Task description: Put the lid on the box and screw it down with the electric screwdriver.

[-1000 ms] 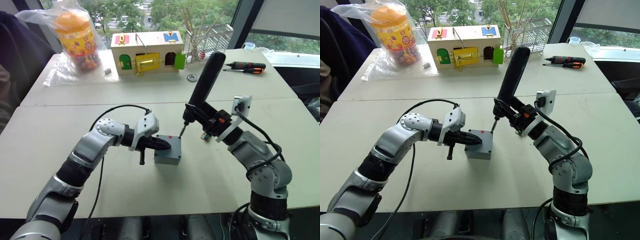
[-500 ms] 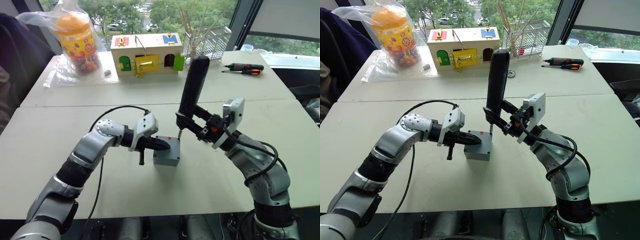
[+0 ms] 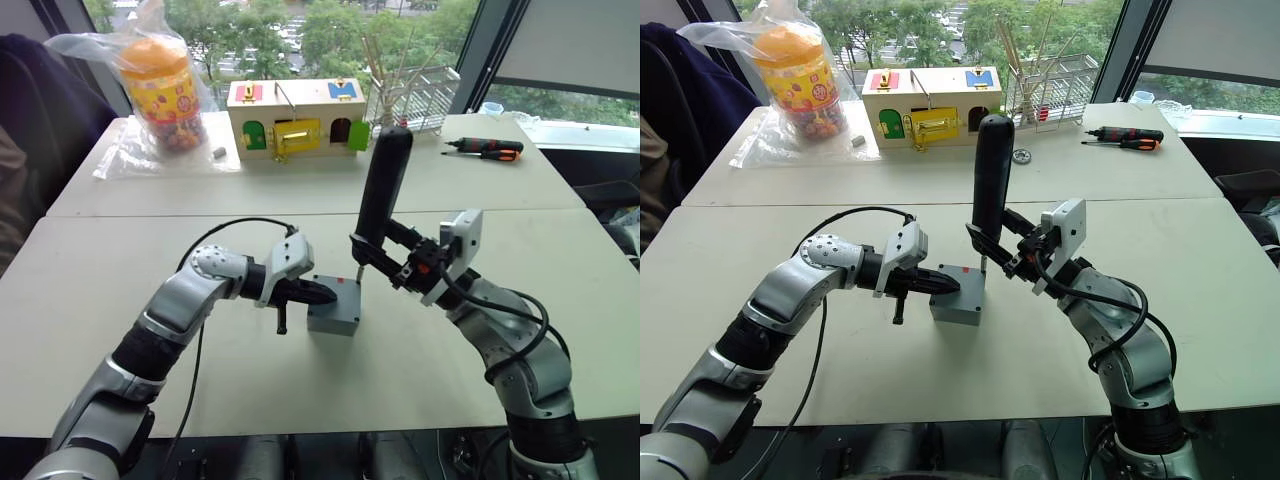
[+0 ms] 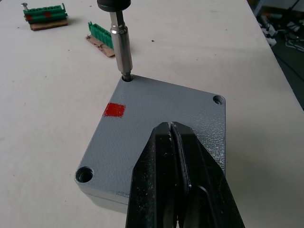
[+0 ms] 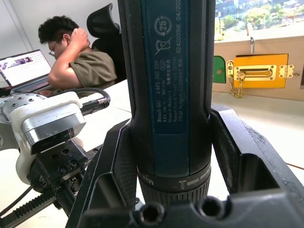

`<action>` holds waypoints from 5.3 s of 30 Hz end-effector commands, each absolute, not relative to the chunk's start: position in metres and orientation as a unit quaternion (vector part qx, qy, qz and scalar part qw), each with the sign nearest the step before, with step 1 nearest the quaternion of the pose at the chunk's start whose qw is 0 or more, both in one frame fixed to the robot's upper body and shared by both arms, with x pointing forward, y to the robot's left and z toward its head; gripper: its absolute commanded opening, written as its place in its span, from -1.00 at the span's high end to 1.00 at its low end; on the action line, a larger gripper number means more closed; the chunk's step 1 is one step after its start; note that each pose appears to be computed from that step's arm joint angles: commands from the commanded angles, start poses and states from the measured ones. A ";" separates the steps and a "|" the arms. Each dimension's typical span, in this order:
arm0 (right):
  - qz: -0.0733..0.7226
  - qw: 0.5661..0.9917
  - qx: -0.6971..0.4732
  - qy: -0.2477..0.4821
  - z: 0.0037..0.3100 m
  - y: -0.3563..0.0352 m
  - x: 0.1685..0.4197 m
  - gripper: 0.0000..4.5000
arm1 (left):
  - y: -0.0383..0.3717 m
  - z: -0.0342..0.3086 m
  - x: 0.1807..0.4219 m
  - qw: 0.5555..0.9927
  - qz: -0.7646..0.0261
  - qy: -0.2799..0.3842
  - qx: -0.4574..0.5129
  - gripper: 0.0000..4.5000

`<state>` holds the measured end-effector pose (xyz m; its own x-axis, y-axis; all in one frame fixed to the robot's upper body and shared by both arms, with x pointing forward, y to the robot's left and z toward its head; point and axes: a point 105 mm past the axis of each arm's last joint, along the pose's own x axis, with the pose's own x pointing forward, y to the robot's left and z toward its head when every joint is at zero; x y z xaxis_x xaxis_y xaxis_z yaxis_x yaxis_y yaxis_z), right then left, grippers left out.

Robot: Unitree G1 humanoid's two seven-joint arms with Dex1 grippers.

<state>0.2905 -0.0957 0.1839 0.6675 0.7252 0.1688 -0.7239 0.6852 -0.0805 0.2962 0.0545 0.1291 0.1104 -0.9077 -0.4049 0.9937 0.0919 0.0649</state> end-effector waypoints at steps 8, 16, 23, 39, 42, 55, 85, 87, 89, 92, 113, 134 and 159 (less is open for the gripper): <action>0.390 0.921 0.003 0.012 0.129 -0.099 0.290 0.19 | 0.057 0.116 0.293 0.722 -0.652 0.159 0.167 1.00; 0.381 0.924 0.001 0.018 0.124 -0.101 0.291 0.19 | 0.056 0.116 0.293 0.722 -0.652 0.158 0.167 1.00; 0.381 0.924 -0.001 0.008 0.131 -0.102 0.293 0.19 | 0.056 0.117 0.293 0.724 -0.651 0.157 0.166 1.00; 0.349 0.916 0.126 -0.153 0.297 -0.147 0.299 0.19 | 0.053 0.131 0.306 0.765 -0.626 0.111 0.100 1.00; 0.300 0.936 0.138 -0.123 0.310 -0.176 0.309 0.19 | 0.050 0.153 0.312 0.780 -0.620 0.076 0.045 1.00; 0.096 0.924 0.103 0.356 0.184 -0.307 0.296 0.19 | 0.049 0.169 0.288 0.749 -0.652 0.058 0.104 1.00; 0.145 0.922 -0.006 0.360 0.193 -0.314 0.325 -0.99 | 0.084 0.152 0.304 0.806 -0.579 0.086 0.087 1.00; 0.213 0.932 -0.022 0.293 0.219 -0.287 0.329 -0.99 | 0.091 0.154 0.311 0.815 -0.565 0.087 0.091 1.00; 0.303 0.919 -0.056 0.245 0.231 -0.250 0.320 -0.99 | 0.097 0.153 0.317 0.822 -0.553 0.092 0.099 1.00; 0.415 0.877 -0.099 0.220 0.223 -0.199 0.292 -0.99 | 0.104 0.141 0.321 0.822 -0.542 0.115 0.132 1.00; 0.571 0.780 -0.050 0.250 0.129 -0.083 0.233 -0.99 | 0.053 0.121 0.340 0.780 -0.591 0.106 0.176 1.00; 0.530 0.799 -0.142 0.248 0.117 -0.104 0.260 -0.99 | 0.091 0.115 0.295 0.755 -0.603 0.166 0.197 1.00; 0.538 0.793 -0.111 0.262 0.119 -0.093 0.244 -0.99 | 0.074 0.113 0.314 0.771 -0.591 0.133 0.199 1.00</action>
<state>0.2455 -0.0978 0.1055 0.2729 0.7687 -0.5784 -0.8997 0.4169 0.1296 0.3140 0.0809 0.1028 0.2703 -0.8435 -0.4641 0.9624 0.2501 0.1059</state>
